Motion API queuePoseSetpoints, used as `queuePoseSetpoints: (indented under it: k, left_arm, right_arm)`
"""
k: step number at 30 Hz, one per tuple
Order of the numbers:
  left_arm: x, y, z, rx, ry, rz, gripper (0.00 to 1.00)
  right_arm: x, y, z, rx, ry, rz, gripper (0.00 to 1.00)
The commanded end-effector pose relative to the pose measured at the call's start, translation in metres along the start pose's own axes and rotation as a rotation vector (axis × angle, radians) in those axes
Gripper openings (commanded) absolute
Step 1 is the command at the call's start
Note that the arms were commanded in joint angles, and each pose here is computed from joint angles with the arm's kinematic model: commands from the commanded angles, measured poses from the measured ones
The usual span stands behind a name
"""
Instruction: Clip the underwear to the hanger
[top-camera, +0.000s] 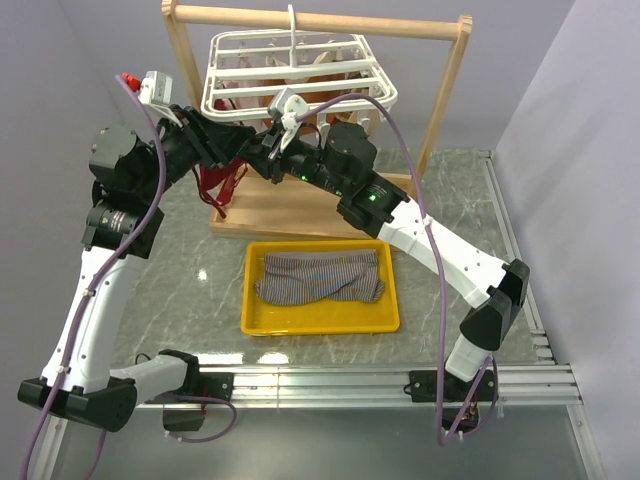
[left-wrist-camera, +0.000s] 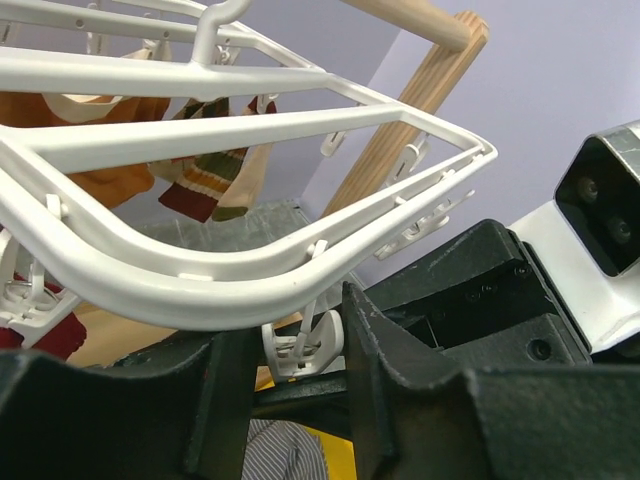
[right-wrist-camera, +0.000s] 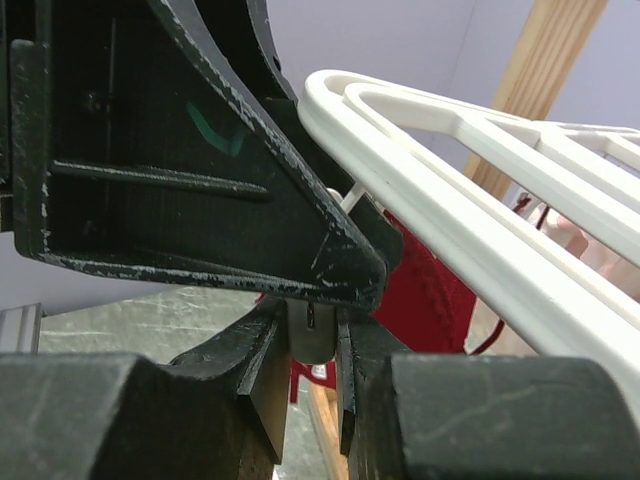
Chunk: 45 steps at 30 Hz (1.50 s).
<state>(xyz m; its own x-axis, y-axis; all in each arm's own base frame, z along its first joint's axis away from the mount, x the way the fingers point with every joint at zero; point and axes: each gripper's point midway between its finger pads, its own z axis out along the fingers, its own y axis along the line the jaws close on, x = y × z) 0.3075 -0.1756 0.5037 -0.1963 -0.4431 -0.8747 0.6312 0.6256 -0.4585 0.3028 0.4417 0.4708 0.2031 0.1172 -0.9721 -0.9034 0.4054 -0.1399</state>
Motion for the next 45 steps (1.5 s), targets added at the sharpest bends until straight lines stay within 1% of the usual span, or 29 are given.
queuePoseSetpoints:
  k: [1, 4, 7, 10, 11, 12, 13, 14, 15, 16, 17, 18, 19, 20, 21, 22, 24, 28, 32, 38, 44, 45]
  left_arm:
    - [-0.022, -0.013, -0.007, 0.018, -0.08, 0.057, 0.43]
    - [-0.025, -0.013, -0.009, 0.01, -0.083, 0.072, 0.43]
    - [-0.024, -0.011, -0.007, 0.002, -0.076, 0.073, 0.4]
    - [-0.024, -0.009, -0.005, -0.002, -0.074, 0.07, 0.28]
    - [-0.025, -0.009, -0.005, -0.003, -0.076, 0.067, 0.18]
    - [-0.025, -0.009, -0.005, -0.003, -0.078, 0.066, 0.13]
    - [-0.025, -0.009, -0.005, -0.002, -0.078, 0.065, 0.09]
    - [-0.023, -0.01, -0.004, 0.003, -0.071, 0.061, 0.01]
    - [-0.023, -0.011, -0.005, 0.007, -0.072, 0.06, 0.0]
    - [-0.022, -0.01, -0.004, 0.008, -0.068, 0.058, 0.0]
    - [-0.02, -0.01, -0.004, 0.012, -0.062, 0.054, 0.0]
    - [-0.02, -0.01, -0.003, 0.012, -0.061, 0.053, 0.0]
    - [-0.019, -0.01, -0.004, 0.012, -0.059, 0.052, 0.0]
    - [-0.019, -0.01, -0.003, 0.015, -0.059, 0.056, 0.0]
    - [-0.017, -0.011, -0.003, 0.026, -0.052, 0.059, 0.0]
    - [-0.016, -0.012, -0.003, 0.032, -0.048, 0.061, 0.0]
    - [-0.015, -0.013, -0.004, 0.037, -0.044, 0.055, 0.0]
    - [-0.015, -0.012, -0.005, 0.029, -0.042, 0.058, 0.0]
    - [-0.009, -0.009, -0.004, 0.025, -0.022, 0.05, 0.0]
    - [-0.005, -0.011, -0.005, 0.037, -0.005, 0.047, 0.0]
    - [-0.005, -0.014, -0.007, 0.048, -0.003, 0.045, 0.0]
    - [-0.005, -0.014, -0.007, 0.049, -0.005, 0.046, 0.0]
  right_arm:
    - [-0.013, 0.004, -0.002, -0.001, -0.018, -0.014, 0.0]
    - [-0.012, 0.003, -0.003, 0.003, -0.014, -0.011, 0.0]
    - [-0.013, 0.003, -0.003, 0.003, -0.016, -0.012, 0.0]
    - [-0.011, 0.004, -0.003, 0.0, -0.011, -0.01, 0.0]
    - [-0.013, 0.004, -0.003, 0.0, -0.012, -0.012, 0.0]
    - [-0.012, 0.004, -0.003, 0.0, -0.011, -0.01, 0.0]
    - [-0.011, 0.004, -0.003, -0.001, -0.005, -0.009, 0.04]
    - [-0.011, 0.004, -0.005, -0.001, -0.003, -0.01, 0.12]
    - [-0.01, 0.005, -0.006, -0.001, 0.001, -0.009, 0.21]
    - [-0.008, 0.003, -0.007, 0.009, 0.006, -0.008, 0.34]
    - [-0.011, 0.004, -0.01, 0.011, 0.001, -0.011, 0.39]
    - [-0.004, 0.005, -0.012, 0.01, 0.015, -0.007, 0.44]
    - [-0.002, 0.004, -0.014, 0.016, 0.016, -0.008, 0.51]
    - [-0.007, 0.005, -0.019, 0.016, 0.009, -0.016, 0.53]
    - [0.003, 0.004, -0.022, 0.014, 0.028, -0.017, 0.54]
    - [0.003, 0.006, -0.024, 0.009, 0.023, -0.019, 0.55]
    - [0.003, 0.004, -0.029, 0.015, 0.017, -0.03, 0.55]
    - [-0.007, -0.002, -0.022, 0.02, -0.002, -0.037, 0.54]
    - [-0.027, -0.006, -0.013, 0.025, -0.05, -0.056, 0.52]
    - [-0.03, -0.011, -0.005, 0.038, -0.052, -0.071, 0.48]
    - [-0.025, -0.011, 0.001, 0.03, -0.032, -0.071, 0.35]
    - [-0.023, -0.012, 0.002, 0.031, -0.024, -0.069, 0.34]
